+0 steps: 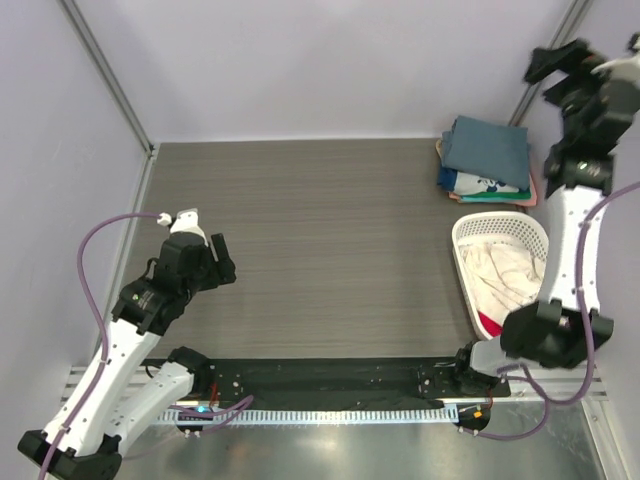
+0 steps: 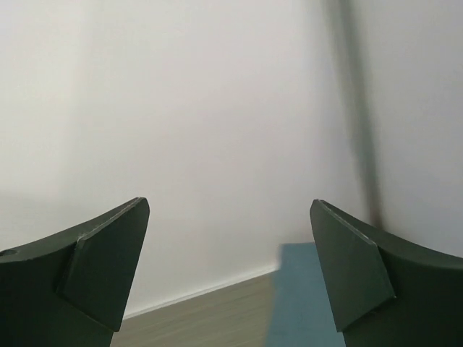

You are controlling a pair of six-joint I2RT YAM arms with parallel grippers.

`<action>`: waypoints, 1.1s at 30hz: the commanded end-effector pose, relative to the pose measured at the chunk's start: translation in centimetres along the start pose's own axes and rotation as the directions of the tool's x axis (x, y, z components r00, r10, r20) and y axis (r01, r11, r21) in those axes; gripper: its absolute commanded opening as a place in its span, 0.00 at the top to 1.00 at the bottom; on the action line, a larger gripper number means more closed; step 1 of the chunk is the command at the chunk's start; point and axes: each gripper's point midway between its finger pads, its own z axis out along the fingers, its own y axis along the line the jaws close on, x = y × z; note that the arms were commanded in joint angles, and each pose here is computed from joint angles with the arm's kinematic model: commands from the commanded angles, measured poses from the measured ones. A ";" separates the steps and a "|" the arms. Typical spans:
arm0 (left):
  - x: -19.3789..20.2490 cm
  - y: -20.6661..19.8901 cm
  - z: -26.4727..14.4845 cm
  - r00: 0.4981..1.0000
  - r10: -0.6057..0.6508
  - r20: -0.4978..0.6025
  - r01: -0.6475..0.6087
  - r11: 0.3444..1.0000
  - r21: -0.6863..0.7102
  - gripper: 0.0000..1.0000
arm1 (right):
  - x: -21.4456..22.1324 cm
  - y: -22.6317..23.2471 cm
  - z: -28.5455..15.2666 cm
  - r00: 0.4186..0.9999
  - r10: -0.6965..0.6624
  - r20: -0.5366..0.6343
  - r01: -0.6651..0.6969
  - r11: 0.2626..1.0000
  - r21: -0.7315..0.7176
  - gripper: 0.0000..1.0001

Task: Fold and stack the t-shirts
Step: Reset both grippers

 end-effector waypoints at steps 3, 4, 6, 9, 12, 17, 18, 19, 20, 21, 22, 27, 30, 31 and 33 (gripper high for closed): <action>-1.2 -0.4 -0.4 0.999 -0.004 0.052 0.002 0.999 0.032 0.29 | 11.6 11.5 -7.7 0.932 0.229 -0.282 -0.304 0.916 -0.260 0.00; -1.1 -0.5 -0.5 0.999 -0.003 0.053 0.001 0.999 0.039 0.28 | 13.5 12.7 -8.9 0.911 0.223 -0.348 -0.325 0.907 -0.269 0.00; -1.3 -0.8 -0.7 0.998 -0.006 0.064 0.003 0.998 0.057 0.27 | 18.2 13.6 -12.0 0.849 0.169 -0.501 -0.332 0.908 -0.256 0.00; -1.6 -0.9 -1.2 0.996 -0.015 0.085 0.008 0.997 0.079 0.26 | 23.3 15.6 -17.2 0.777 0.081 -0.624 -0.313 0.910 -0.270 0.00; -1.9 -1.4 -1.6 0.995 -0.022 0.101 0.011 0.994 0.110 0.25 | 26.7 15.8 -22.0 0.682 0.085 -0.727 -0.383 0.887 -0.256 0.00; -2.1 -1.5 -1.9 0.992 -0.026 0.119 0.011 0.992 0.126 0.24 | 32.7 15.7 -30.0 0.504 0.039 -0.863 -0.445 0.868 -0.220 0.00; -2.1 -1.3 -1.9 0.992 -0.028 0.125 0.013 0.993 0.118 0.24 | 33.5 15.5 -31.1 0.474 0.039 -0.879 -0.447 0.872 -0.202 0.00; -2.1 -1.2 -1.9 0.992 -0.026 0.121 0.013 0.993 0.113 0.24 | 33.9 15.3 -31.9 0.463 0.035 -0.886 -0.448 0.872 -0.200 0.00; -2.2 -1.2 -2.0 0.992 -0.028 0.125 0.013 0.994 0.112 0.24 | 34.5 14.8 -33.0 0.450 0.031 -0.892 -0.444 0.875 -0.194 0.00; -2.1 -1.1 -2.0 0.992 -0.025 0.125 0.011 0.994 0.110 0.24 | 34.8 14.6 -33.8 0.437 0.025 -0.899 -0.438 0.879 -0.188 0.00; -2.1 -1.0 -1.9 0.991 -0.027 0.128 0.014 0.995 0.102 0.24 | 35.1 14.1 -34.2 0.435 0.030 -0.900 -0.423 0.889 -0.175 0.00; -2.4 -0.6 -2.2 0.989 -0.034 0.141 0.022 0.996 0.087 0.25 | 32.7 12.8 -35.3 0.510 0.001 -0.860 -0.378 0.899 -0.222 0.00; -2.7 -0.6 -2.6 0.985 -0.046 0.163 0.031 0.995 0.096 0.24 | 31.4 12.2 -35.4 0.558 0.008 -0.830 -0.366 0.900 -0.237 0.00; -2.7 -0.6 -2.7 0.985 -0.047 0.167 0.031 0.995 0.099 0.24 | 31.5 12.0 -35.6 0.561 0.010 -0.827 -0.364 0.901 -0.236 0.00; -2.8 -0.5 -2.9 0.982 -0.053 0.179 0.035 0.994 0.103 0.24 | 31.4 11.9 -35.8 0.563 0.023 -0.826 -0.374 0.899 -0.229 0.00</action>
